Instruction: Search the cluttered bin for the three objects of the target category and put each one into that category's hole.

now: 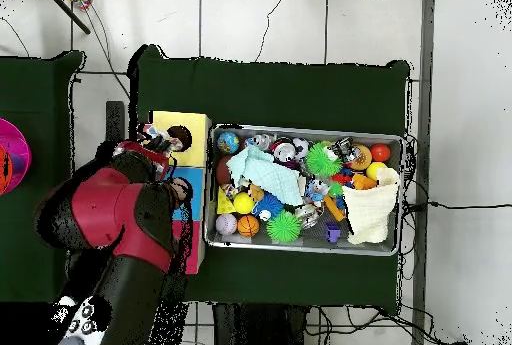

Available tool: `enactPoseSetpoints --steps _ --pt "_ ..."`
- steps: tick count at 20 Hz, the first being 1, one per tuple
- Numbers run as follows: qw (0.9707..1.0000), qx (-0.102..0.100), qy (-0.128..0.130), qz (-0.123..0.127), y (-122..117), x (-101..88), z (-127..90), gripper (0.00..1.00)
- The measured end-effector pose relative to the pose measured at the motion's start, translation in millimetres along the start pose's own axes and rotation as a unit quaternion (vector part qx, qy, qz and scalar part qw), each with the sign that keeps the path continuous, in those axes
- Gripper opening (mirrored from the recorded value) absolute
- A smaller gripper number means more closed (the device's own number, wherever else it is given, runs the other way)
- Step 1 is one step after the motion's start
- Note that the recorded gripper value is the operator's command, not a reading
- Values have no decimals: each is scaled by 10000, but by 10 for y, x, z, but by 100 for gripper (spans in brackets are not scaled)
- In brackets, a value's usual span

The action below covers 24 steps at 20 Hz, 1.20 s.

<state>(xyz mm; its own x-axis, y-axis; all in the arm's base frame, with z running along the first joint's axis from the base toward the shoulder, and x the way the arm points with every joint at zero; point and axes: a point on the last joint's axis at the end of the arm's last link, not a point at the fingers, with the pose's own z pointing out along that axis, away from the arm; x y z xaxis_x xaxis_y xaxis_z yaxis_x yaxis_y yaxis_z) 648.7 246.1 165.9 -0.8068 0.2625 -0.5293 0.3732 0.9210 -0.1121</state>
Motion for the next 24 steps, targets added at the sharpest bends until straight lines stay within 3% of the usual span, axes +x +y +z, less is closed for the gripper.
enactPoseSetpoints --steps 7,8,14,19,24 --pt "9996 113 -153 205 -221 -249 32 0" --pt "9992 150 -200 323 -336 -397 60 0" --pt "9972 245 -400 583 -613 -804 78 0" --pt "9955 262 -526 740 -721 -1041 84 0" --pt "9945 194 -620 825 -657 -1189 99 0"
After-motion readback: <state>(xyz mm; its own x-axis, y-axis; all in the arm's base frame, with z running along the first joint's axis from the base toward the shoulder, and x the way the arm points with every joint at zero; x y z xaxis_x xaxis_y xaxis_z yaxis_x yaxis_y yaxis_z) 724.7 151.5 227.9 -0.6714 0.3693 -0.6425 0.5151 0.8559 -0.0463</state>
